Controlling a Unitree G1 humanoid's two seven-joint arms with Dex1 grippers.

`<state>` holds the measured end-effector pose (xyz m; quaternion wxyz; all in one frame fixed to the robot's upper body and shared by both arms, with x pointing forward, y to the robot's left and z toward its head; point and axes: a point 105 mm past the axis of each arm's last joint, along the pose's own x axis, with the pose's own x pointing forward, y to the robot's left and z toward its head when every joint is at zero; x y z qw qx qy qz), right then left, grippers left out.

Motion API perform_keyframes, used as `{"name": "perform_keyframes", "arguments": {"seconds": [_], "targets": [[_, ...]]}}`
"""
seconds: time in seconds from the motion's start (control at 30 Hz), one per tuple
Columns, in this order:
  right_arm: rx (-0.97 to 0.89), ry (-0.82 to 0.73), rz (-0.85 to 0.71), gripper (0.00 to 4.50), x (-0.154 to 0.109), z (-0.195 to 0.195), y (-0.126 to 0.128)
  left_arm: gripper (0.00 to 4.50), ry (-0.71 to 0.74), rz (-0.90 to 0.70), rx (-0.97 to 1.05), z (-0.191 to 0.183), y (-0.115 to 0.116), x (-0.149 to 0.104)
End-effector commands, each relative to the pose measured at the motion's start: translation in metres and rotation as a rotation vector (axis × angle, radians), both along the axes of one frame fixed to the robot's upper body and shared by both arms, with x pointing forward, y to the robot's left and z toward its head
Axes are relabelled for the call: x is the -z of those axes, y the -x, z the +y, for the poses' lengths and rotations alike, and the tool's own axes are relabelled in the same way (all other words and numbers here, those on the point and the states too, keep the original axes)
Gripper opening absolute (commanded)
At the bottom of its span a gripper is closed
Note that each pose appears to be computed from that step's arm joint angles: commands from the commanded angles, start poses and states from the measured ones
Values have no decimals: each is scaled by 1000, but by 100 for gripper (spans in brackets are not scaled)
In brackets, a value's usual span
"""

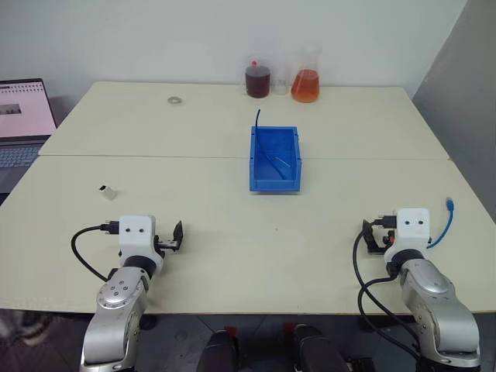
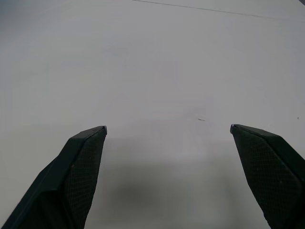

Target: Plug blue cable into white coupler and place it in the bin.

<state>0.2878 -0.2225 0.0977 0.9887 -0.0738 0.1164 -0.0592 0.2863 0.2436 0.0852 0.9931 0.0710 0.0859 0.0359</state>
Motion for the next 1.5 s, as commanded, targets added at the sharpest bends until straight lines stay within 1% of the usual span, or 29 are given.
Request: {"name": "perform_keyframes", "arguments": {"seconds": [0.03,0.6,0.97,1.07,1.13,1.2,1.3,1.33,1.4,1.47,1.5], "targets": [[17,30,-59,442,-18,-5,3,450,2,-53,10,-3,2,-14],[44,35,-61,442,-20,-8,6,450,-11,-60,-14,-1,7,-16],[67,35,-63,442,-21,-12,7,450,12,-60,6,-10,1,-17],[88,42,-68,442,-23,-15,10,450,34,-71,118,-28,-6,-23],[104,55,-77,442,-27,-19,12,450,11,-98,278,-51,-13,-36],[128,77,-89,442,-33,-27,15,450,-12,-131,479,-82,-21,-54],[167,112,-93,442,-40,-38,20,450,-4,-165,708,-117,-30,-78],[176,120,-93,442,-42,-41,20,450,-2,-170,755,-124,-31,-83],[206,135,-85,442,-47,-50,26,450,8,-166,975,-157,-28,-93],[232,139,-67,442,-50,-60,30,450,-14,-142,1175,-184,-23,-94],[243,138,-58,442,-50,-64,32,450,-28,-131,1226,-190,-22,-93]]}}
